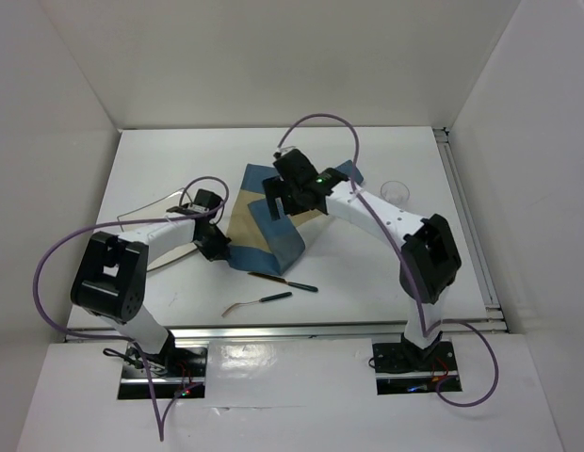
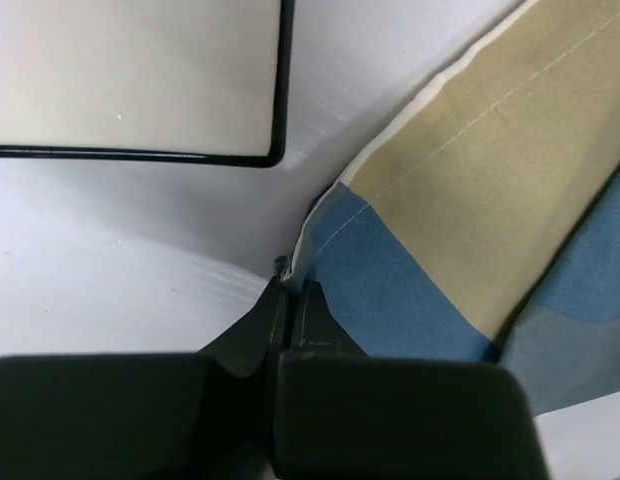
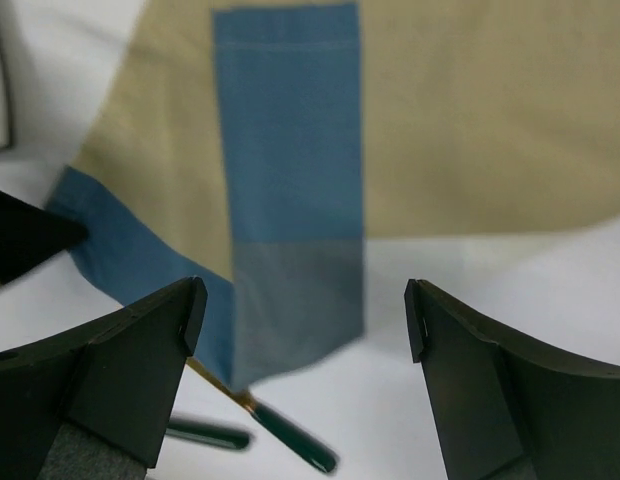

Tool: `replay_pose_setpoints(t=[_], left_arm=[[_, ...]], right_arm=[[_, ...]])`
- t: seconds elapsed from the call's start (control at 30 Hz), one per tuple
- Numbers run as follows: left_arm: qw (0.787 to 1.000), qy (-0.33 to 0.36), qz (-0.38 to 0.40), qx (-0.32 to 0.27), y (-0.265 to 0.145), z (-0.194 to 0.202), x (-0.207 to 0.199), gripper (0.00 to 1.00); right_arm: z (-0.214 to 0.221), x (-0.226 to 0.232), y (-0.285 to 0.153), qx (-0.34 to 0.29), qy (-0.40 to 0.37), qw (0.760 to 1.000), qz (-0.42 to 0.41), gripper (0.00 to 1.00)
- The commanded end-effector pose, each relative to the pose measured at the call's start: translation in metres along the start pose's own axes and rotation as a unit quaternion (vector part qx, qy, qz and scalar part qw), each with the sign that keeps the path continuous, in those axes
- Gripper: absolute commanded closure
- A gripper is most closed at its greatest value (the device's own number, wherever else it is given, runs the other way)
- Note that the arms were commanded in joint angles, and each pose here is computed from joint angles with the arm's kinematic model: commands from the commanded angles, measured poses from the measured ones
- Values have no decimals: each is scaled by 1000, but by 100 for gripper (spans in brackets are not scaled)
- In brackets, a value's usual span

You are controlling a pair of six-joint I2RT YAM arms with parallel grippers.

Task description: Set the dinner table for one person

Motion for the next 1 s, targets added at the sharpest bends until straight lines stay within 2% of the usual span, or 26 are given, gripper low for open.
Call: replay_pose_setpoints(t=[0.0,0.03,0.17,0.2,0.3,0.47,0.67,0.8,0.93,0.97], left_arm=[[1000,21,0,-23,-18,-8,-7,100],[999,21,9,-26,-23,-9,-9,100],[999,31,24,-37,-39,-14,-16,100],[998,36,33,-40,-44,-15,-21,100],[997,36,49,-41,-56,-15,-23,100],[997,42,61,-28,-59,-9,-22,100],[996,42,69,-22,-63,-8,-28,100],[996,43,76,-19,-63,-8,-33,100],[996,43,78,-14,-63,-7,-36,100],[996,44,79,-10,-64,-6,-36,100]], right_arm=[[-38,17,17,-35,1,999,-3,7],[-53,21,17,-50,-5,999,-17,9],[-61,42,53,-43,-11,998,-39,19],[-57,45,69,-36,-12,999,-39,27],[-62,52,87,-44,-7,998,-32,39],[-70,67,107,-50,-7,997,-63,39],[-56,80,134,-31,-7,998,-60,32],[-40,79,154,-12,-5,999,-47,32],[-30,83,166,-2,-6,999,-35,42],[-35,81,165,-8,-5,999,-31,42]])
Point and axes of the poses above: each gripper's point midway between its finger pads, its own y axis out along the fingers, its own x axis along the line the jaws close on, z = x × y, the point moved 2 cm from there along -y, back along the fingers, and after that the axes turned 14 degrees about -y, right-handed, at the moved point
